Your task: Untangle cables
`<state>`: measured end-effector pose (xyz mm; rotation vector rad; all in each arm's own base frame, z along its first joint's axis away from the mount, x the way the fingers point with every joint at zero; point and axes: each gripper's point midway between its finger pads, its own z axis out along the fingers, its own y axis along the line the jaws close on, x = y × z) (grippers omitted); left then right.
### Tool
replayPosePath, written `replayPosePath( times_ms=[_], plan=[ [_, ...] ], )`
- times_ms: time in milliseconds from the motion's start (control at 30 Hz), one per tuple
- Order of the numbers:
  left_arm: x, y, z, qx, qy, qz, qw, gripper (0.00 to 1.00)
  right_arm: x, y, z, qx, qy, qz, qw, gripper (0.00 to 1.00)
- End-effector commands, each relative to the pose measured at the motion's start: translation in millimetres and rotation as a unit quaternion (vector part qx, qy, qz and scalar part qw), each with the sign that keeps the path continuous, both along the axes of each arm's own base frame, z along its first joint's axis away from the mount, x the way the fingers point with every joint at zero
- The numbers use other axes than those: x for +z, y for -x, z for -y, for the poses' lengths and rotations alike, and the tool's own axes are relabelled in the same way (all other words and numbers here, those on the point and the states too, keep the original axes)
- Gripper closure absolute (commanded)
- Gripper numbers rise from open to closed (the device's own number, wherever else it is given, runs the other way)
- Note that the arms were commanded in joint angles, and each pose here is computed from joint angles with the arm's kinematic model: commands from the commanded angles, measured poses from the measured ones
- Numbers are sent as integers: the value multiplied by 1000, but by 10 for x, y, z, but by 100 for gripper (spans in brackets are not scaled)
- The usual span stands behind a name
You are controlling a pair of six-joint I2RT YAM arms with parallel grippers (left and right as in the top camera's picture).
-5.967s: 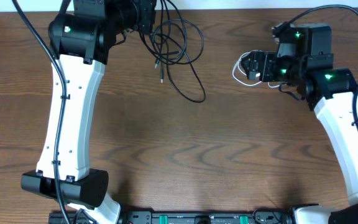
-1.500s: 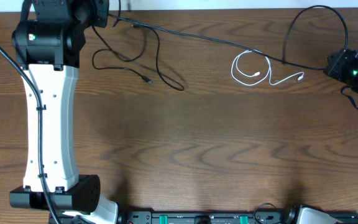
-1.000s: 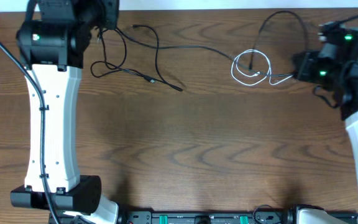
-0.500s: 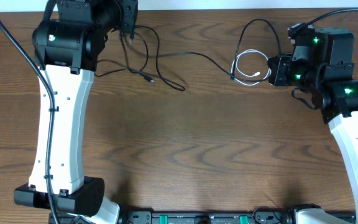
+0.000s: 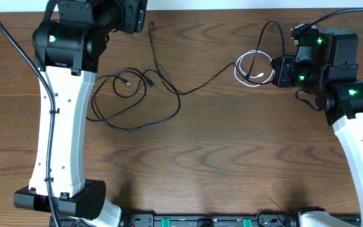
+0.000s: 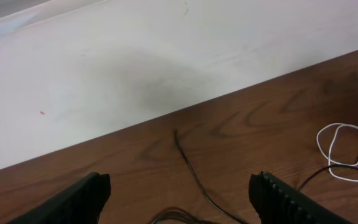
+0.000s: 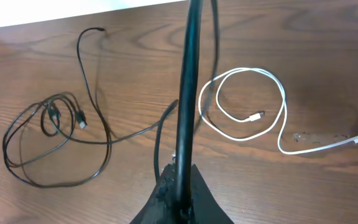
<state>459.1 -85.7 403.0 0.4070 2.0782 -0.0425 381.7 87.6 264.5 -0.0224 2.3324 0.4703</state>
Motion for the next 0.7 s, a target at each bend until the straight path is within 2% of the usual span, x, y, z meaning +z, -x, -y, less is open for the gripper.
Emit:
replayPosePath(
  times_ms=[0, 367, 400, 467, 567, 667],
  plan=[
    [114, 92, 35, -8, 8, 11, 1000, 25, 66, 46, -88, 23, 8, 14, 1000, 99],
    [109, 132, 208, -26, 8, 10, 1000, 23, 56, 193, -519, 88, 10, 14, 996, 99],
    [108, 131, 202, -25, 7, 10, 1000, 23, 50, 204, -535, 90, 11, 13, 996, 96],
    [108, 131, 203, -25, 7, 10, 1000, 23, 39, 223, -559, 94, 12, 10, 995, 75],
    [106, 133, 203, -25, 7, 9, 1000, 23, 27, 247, -588, 98, 12, 7, 995, 55],
    [105, 133, 203, -24, 8, 8, 1000, 23, 22, 260, -607, 101, 12, 5, 995, 53]
  ],
)
